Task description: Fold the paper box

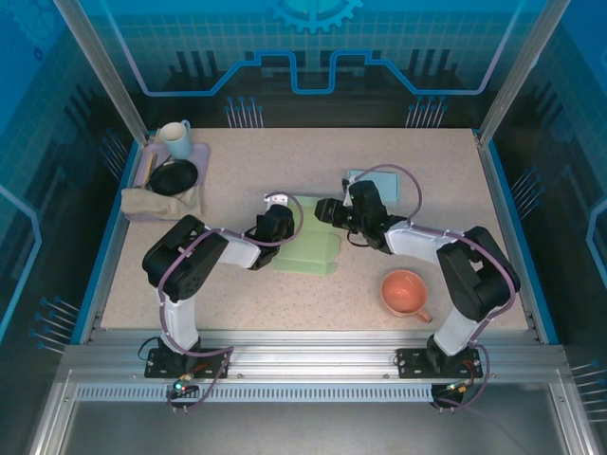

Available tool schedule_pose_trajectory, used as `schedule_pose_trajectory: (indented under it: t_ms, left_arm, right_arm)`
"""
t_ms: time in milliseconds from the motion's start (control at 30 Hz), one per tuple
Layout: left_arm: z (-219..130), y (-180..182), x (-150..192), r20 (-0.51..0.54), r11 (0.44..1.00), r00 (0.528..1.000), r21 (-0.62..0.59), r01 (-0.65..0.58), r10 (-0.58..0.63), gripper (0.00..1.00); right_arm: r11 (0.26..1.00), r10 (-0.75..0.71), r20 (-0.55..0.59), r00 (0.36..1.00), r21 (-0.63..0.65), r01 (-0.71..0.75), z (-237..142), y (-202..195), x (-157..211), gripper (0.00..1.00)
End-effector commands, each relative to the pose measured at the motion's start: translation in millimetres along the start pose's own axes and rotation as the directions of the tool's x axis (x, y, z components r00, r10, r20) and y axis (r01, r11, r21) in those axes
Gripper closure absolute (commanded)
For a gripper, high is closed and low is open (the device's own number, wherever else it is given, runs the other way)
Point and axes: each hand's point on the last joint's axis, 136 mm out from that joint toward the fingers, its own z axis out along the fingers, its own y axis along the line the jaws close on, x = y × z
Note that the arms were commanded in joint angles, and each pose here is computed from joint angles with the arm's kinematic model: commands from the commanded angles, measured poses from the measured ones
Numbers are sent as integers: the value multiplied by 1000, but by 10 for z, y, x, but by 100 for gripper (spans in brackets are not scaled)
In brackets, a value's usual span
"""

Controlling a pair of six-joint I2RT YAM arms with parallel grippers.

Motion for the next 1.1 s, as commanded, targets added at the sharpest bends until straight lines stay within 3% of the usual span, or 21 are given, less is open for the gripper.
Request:
schedule_pose_trajectory:
  t_ms: [0, 200, 433, 700, 1067]
  left_arm:
    - [32, 12, 271, -81, 999, 996, 6, -41, 42, 85]
    - [35, 7, 266, -82, 999, 996, 6, -43, 43, 85]
    - [36, -5, 267, -84, 999, 995, 12, -47, 48, 85]
    - [36, -7, 262, -83, 999, 995, 13, -48, 49, 85]
    - [41, 0, 262, -86, 999, 995, 9, -47, 48, 85]
  right_arm:
    - [993, -99, 14, 995, 63, 98, -85, -96, 74, 45]
    - [971, -161, -36, 986, 174, 164, 27, -468, 341, 45]
    - [956, -222, 36, 974, 202, 211, 42, -544, 203, 43]
    - [945, -180, 38, 983, 282, 163, 45, -836, 172, 41]
    - [981, -160, 35, 987, 119, 154, 218, -637, 211, 43]
